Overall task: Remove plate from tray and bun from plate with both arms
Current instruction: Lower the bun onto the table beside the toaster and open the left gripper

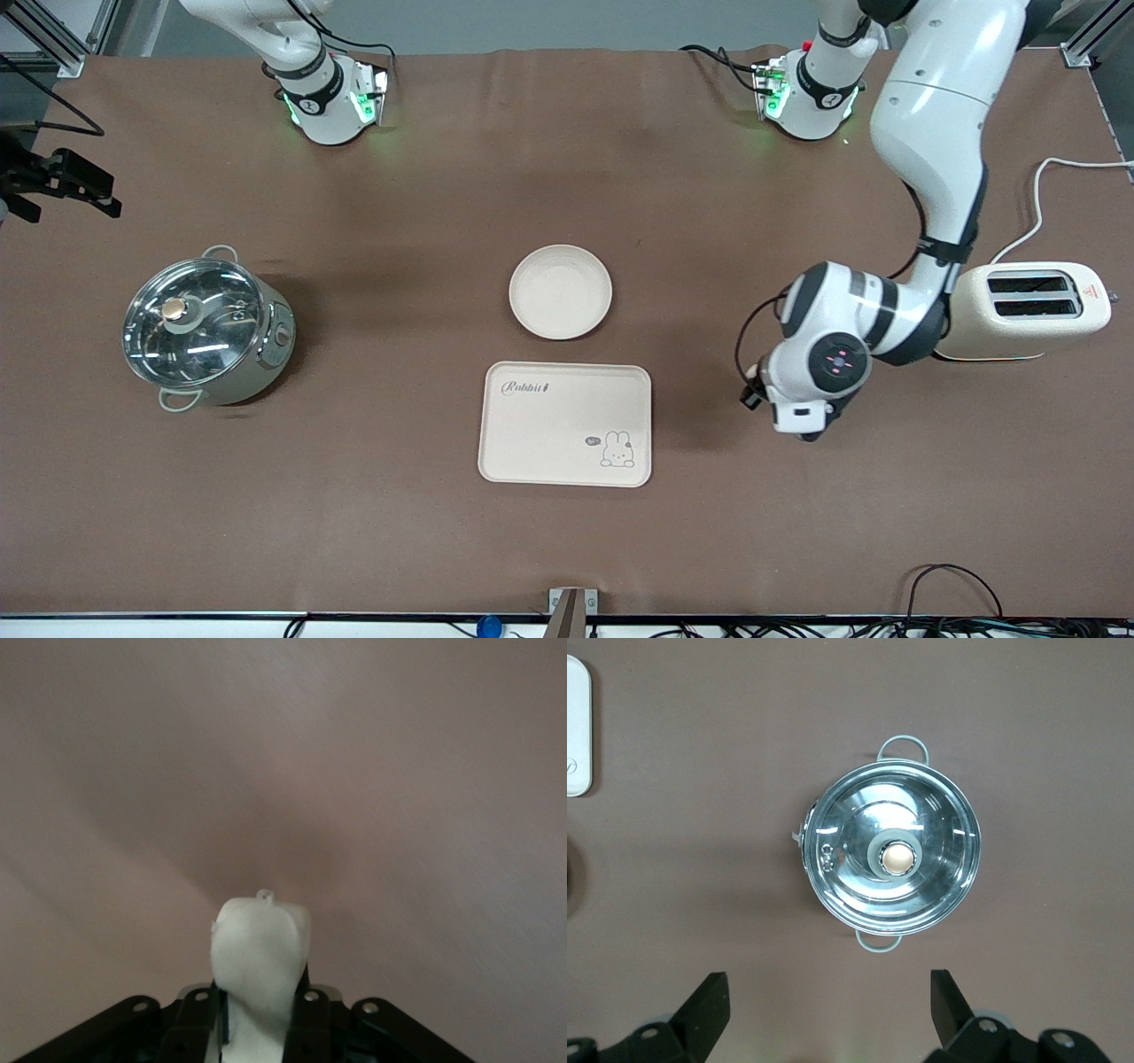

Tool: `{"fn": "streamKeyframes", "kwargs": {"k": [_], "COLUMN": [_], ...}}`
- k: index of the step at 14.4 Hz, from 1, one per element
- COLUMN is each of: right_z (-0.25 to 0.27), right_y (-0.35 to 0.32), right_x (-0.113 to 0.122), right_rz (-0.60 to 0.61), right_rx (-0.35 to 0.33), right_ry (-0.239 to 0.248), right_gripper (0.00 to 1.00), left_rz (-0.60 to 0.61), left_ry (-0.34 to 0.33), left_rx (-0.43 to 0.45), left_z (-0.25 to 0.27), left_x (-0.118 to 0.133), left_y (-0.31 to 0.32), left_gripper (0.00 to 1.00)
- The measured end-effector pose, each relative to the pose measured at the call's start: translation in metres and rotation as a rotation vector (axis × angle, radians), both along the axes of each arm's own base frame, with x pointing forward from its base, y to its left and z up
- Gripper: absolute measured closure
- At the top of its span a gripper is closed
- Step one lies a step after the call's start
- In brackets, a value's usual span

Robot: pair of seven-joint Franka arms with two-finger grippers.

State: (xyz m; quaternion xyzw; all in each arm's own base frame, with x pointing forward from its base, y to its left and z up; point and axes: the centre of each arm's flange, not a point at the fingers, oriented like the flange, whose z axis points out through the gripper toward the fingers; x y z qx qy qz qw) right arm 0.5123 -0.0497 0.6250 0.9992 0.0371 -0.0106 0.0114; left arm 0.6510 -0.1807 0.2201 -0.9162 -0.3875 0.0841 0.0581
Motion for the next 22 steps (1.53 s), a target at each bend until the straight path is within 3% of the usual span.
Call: {"fn": "streamKeyframes", "kwargs": {"k": [2, 5, 8, 10, 13, 14, 17, 22], "right_z": [0.0, -0.001, -0.001, -0.001, -0.001, -0.002, -0.002, -0.002], "right_y": [0.0, 0.0, 0.0, 0.0, 0.0, 0.0, 0.0, 0.0], "right_x": [0.0, 0.0, 0.0, 0.0, 0.0, 0.0, 0.0, 0.0], "right_rz": [0.0, 0.0, 0.0, 0.0, 0.0, 0.0, 0.0, 0.0], "right_rx": [0.001, 0.001, 0.001, 0.001, 0.002, 0.002, 0.002, 0.003], "right_ry": [0.0, 0.001, 0.002, 0.003, 0.003, 0.003, 0.003, 0.004], "right_gripper": [0.0, 0.0, 0.0, 0.0, 0.0, 0.0, 0.0, 0.0], "left_rz": [-0.006, -0.014, -0.019, -0.023, -0.03, -0.037, -0.134, -0.321], "left_ry": [0.024, 0.051, 0.06, 0.06, 0.043, 0.021, -0.069, -0.129], "left_rx": [-0.005, -0.012, -0.016, -0.019, -0.026, -0.031, -0.051, -0.049], "left_z": [-0.01, -0.023, -0.027, -0.026, -0.018, -0.006, 0.068, 0.221], "left_x": [0.001, -0.001, -0.001, -0.002, 0.001, 0.005, 0.021, 0.021], "left_y": [0.029, 0.053, 0.063, 0.06, 0.054, 0.052, 0.046, 0.061], "left_gripper": [0.72, 0.63, 0.4, 0.35, 0.07, 0.01, 0.0, 0.0]}}
